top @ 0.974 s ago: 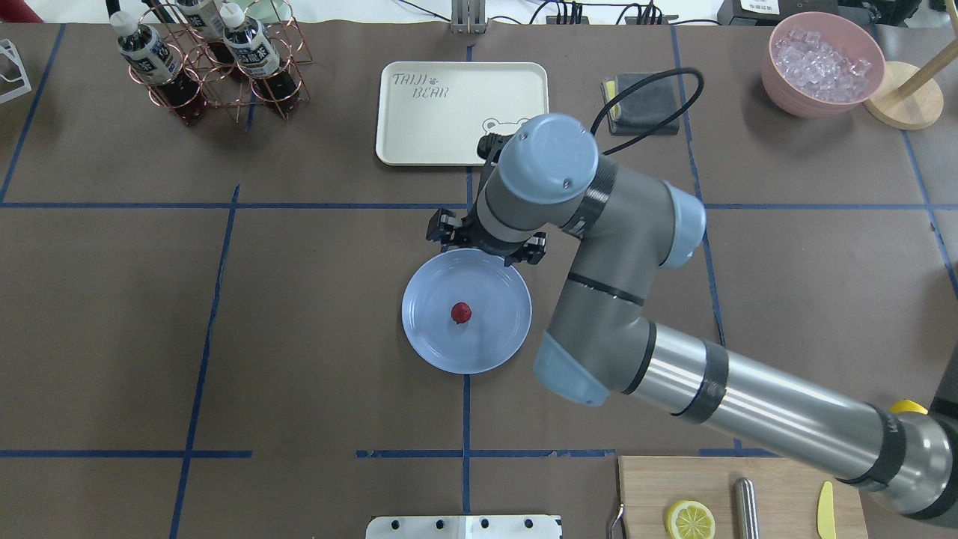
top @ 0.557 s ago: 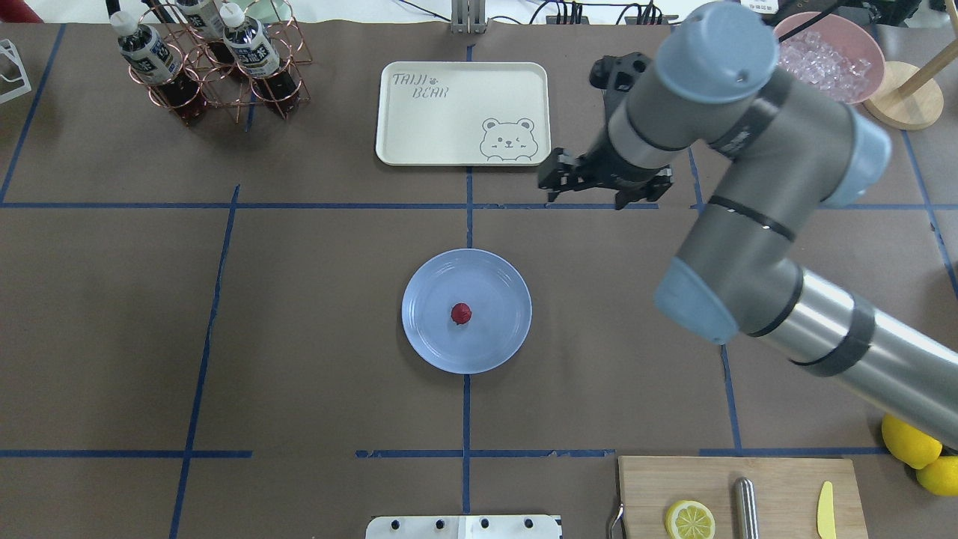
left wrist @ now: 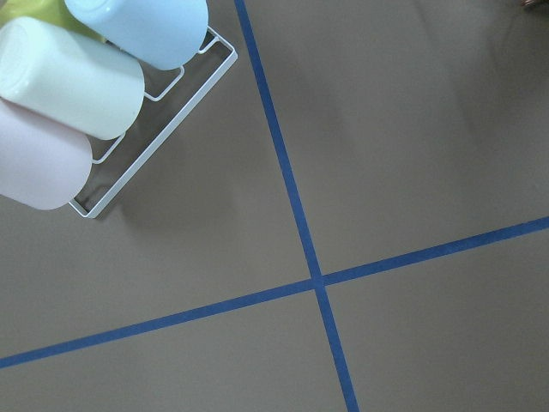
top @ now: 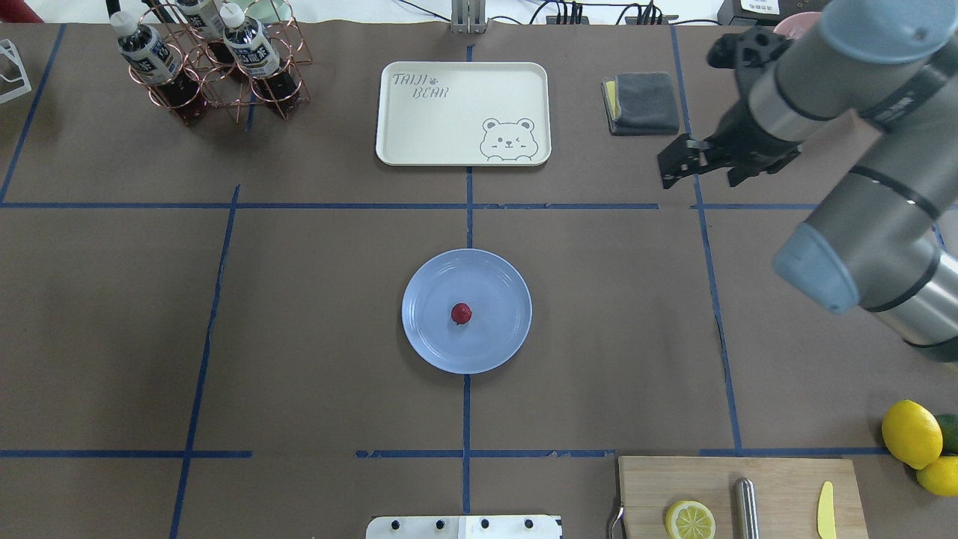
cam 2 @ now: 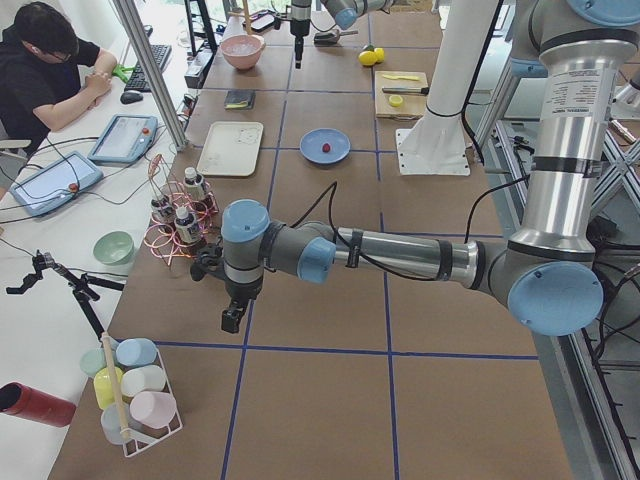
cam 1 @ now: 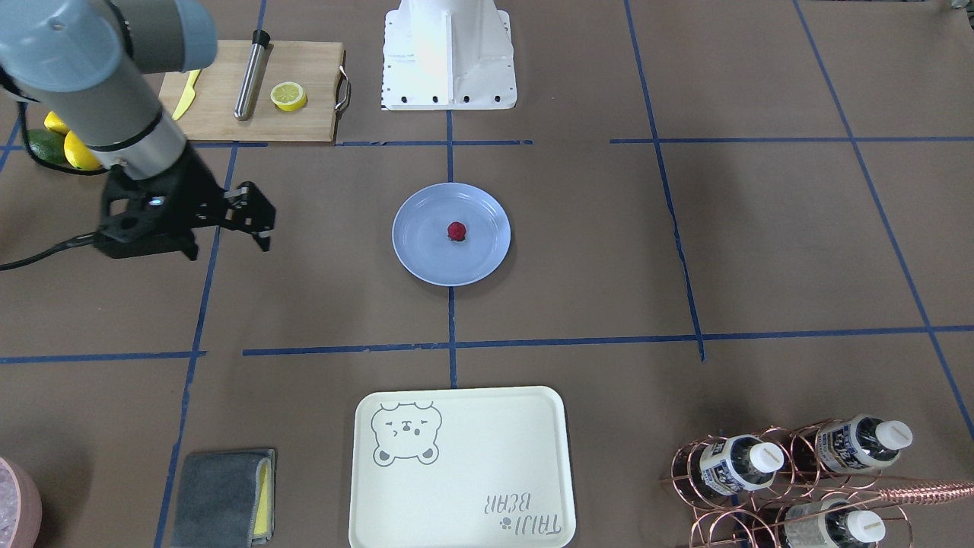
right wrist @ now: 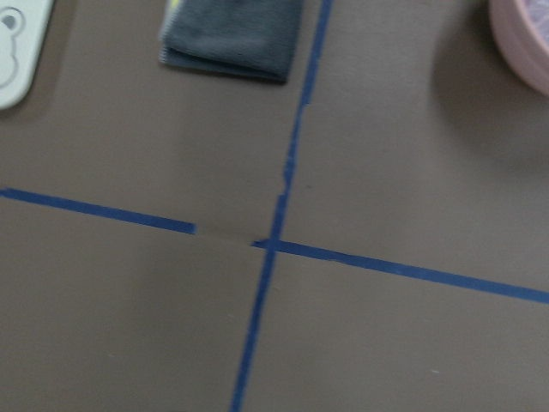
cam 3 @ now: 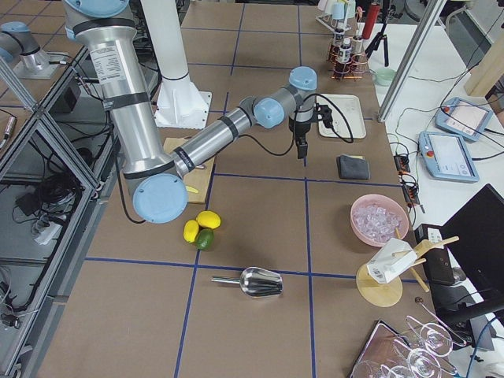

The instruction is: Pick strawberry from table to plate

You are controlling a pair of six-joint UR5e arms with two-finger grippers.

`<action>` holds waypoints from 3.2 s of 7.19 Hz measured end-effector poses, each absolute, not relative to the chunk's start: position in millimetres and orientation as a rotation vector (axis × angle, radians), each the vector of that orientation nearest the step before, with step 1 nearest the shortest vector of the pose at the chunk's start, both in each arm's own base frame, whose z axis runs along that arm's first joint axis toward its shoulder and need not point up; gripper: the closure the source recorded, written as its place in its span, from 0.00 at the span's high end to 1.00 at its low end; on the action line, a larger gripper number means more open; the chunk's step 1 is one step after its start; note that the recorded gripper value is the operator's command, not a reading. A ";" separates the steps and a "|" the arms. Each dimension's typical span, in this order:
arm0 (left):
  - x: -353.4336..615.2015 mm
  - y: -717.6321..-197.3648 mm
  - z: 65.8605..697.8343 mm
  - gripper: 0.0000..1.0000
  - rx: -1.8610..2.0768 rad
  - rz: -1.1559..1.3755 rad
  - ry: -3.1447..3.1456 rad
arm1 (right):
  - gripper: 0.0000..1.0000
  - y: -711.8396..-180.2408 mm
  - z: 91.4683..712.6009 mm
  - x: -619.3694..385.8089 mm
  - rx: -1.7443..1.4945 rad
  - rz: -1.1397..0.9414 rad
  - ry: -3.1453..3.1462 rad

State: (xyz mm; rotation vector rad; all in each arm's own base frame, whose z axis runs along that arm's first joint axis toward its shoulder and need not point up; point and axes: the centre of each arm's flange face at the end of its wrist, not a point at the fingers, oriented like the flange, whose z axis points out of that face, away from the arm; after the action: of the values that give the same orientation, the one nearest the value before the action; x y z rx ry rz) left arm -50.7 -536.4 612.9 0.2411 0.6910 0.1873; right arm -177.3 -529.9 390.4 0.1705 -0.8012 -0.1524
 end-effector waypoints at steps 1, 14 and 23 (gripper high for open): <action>-52.7 -535.1 615.6 1.00 0.234 0.187 0.695 | 1.00 -529.2 438.9 -119.2 0.181 -0.214 -0.786; -70.3 -464.2 632.1 1.00 0.052 0.077 0.750 | 1.00 -481.8 644.9 49.7 0.052 -0.141 -0.835; -70.9 -465.9 627.9 1.00 0.055 0.079 0.754 | 1.00 -462.4 664.2 75.6 0.026 -0.063 -0.843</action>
State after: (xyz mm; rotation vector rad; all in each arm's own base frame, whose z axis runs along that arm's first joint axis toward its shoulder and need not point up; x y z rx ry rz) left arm -70.9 -465.9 627.9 0.0551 0.7540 0.0790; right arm 75.6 -462.4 664.2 0.0257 -0.8431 -0.0626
